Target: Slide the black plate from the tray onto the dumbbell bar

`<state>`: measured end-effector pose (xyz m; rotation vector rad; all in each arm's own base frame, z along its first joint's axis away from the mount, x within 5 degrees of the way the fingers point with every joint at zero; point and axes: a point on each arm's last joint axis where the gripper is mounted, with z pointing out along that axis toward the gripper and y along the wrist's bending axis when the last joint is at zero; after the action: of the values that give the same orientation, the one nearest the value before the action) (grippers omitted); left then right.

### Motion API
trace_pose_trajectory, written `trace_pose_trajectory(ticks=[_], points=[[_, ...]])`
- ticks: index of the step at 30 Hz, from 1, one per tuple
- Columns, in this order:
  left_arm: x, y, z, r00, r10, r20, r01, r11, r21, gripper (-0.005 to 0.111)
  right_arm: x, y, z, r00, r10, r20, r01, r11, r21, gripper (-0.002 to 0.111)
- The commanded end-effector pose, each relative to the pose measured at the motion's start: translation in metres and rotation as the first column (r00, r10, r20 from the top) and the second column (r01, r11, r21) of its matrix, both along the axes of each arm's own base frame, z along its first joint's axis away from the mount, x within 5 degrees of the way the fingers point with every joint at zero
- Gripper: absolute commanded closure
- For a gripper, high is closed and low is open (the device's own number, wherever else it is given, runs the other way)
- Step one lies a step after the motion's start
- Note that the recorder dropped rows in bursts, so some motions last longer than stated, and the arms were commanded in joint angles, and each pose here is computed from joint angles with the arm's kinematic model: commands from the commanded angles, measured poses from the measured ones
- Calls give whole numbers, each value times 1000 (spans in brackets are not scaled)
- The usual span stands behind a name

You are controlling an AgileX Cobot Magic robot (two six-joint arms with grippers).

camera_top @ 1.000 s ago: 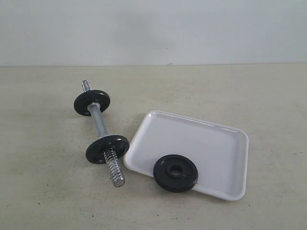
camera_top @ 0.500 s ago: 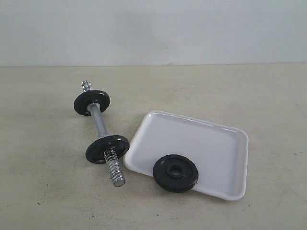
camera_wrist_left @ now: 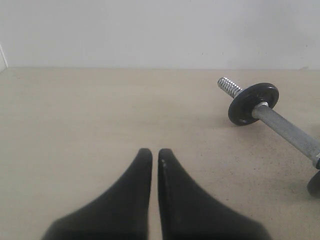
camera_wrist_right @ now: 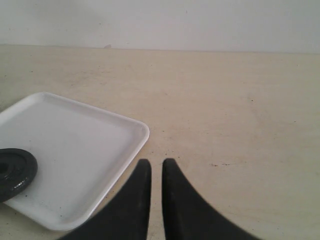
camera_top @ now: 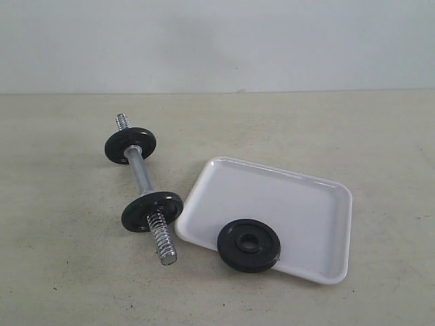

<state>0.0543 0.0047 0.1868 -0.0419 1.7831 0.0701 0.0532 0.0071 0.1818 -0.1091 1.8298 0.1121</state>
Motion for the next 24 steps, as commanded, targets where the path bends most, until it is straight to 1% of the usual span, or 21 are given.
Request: trace_pose_trajectory(ticks=[1,18,20,21,24], points=[[0,0,0,1000,-5,7,5,1000,0,102,0,0,1,1000,0,15,0,1000,-4,102],[0,0,0,1000,-5,7,5,1000,0,102,0,0,1,1000,0,15,0,1000,-4,102],[0,0,1,1000,-6,23,6,1000,1,102,0,0,1,1000,0,15,0,1000,-4,102],[1,-1,3,999,-7,39,8,1000,-8,102,0,0,1,1000,0,15,0,1000,-4,102],[2,-3,11,991,-7,133,25,991,-133,102,0,0,1,1000,0,15,0,1000,-4,102]])
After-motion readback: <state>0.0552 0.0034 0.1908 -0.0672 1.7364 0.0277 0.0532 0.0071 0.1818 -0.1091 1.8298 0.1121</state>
